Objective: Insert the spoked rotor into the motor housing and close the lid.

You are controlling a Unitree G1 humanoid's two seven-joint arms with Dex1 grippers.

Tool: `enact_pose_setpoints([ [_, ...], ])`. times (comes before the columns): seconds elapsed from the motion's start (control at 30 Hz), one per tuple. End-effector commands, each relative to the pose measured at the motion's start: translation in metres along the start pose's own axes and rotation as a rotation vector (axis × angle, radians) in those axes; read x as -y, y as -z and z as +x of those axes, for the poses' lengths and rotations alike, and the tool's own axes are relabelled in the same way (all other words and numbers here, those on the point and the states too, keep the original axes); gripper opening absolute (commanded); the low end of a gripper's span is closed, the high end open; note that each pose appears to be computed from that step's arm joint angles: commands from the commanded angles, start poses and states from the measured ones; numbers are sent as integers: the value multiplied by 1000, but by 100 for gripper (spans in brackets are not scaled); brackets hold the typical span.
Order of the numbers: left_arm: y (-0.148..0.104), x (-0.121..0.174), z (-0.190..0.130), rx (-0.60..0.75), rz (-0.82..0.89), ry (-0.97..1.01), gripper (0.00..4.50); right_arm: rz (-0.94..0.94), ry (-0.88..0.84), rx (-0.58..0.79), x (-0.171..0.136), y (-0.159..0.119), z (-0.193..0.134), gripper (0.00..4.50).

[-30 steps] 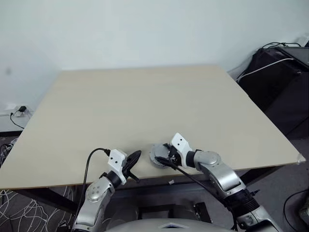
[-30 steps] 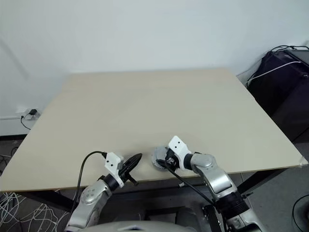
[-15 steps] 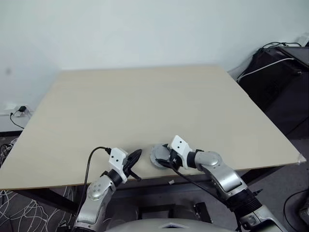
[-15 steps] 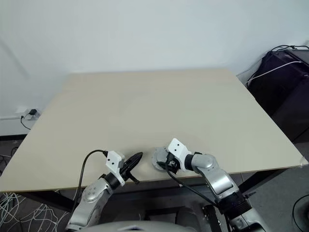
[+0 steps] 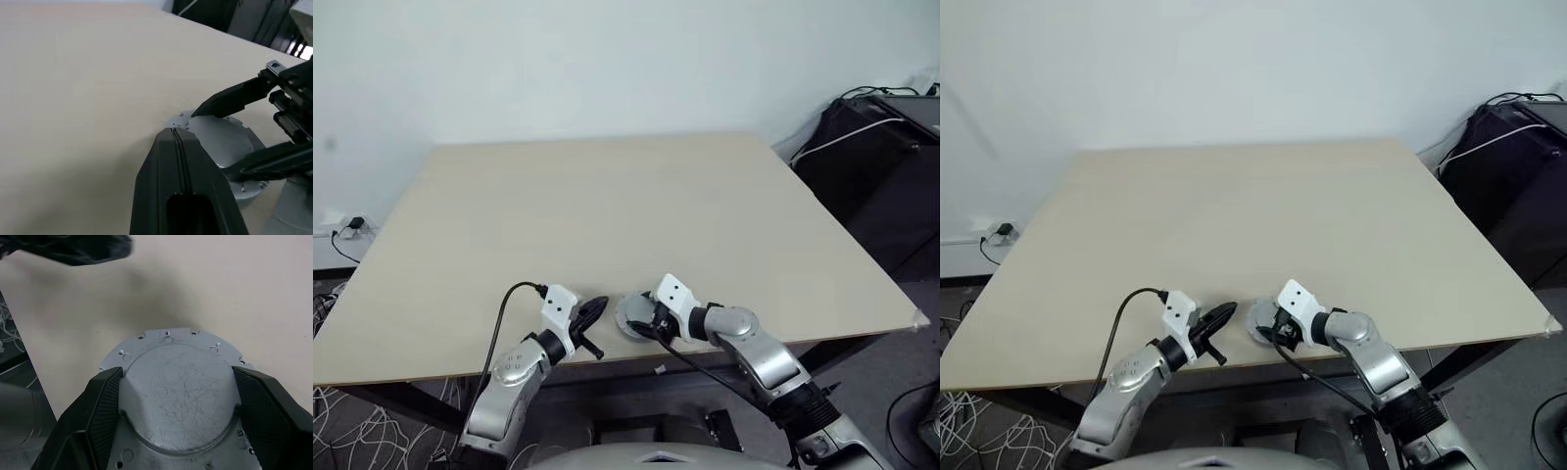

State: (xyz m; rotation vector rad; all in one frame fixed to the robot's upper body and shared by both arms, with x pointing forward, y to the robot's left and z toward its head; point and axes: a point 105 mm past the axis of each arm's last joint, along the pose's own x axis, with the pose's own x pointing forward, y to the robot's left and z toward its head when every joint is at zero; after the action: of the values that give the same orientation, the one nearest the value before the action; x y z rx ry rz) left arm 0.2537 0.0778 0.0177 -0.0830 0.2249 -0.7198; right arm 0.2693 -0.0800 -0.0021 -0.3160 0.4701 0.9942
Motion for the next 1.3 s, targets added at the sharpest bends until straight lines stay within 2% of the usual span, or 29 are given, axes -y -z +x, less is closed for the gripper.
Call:
enact_pose_setpoints([
  [0.03, -13, -7, 13, 8, -27, 10, 0, 30, 42, -122, 4, 27, 0, 321],
  [0.3, -10, -11, 33, -79, -153, 17, 0, 28, 45, -115, 2, 24, 2, 321],
  [0.5, -11, -7, 39, -146, -177, 51, 0, 25, 50, -113, 3, 22, 3, 321],
  [0.93, 11, 9, 47, -328, -204, 96, 0, 18, 54, -105, 6, 17, 6, 321],
  [1.13, 12, 5, 48, -332, -214, 42, 0, 19, 59, -104, 6, 17, 5, 321],
  [1.3, 22, -1, 37, -395, -219, 18, 0, 22, 63, -103, 6, 17, 4, 321],
])
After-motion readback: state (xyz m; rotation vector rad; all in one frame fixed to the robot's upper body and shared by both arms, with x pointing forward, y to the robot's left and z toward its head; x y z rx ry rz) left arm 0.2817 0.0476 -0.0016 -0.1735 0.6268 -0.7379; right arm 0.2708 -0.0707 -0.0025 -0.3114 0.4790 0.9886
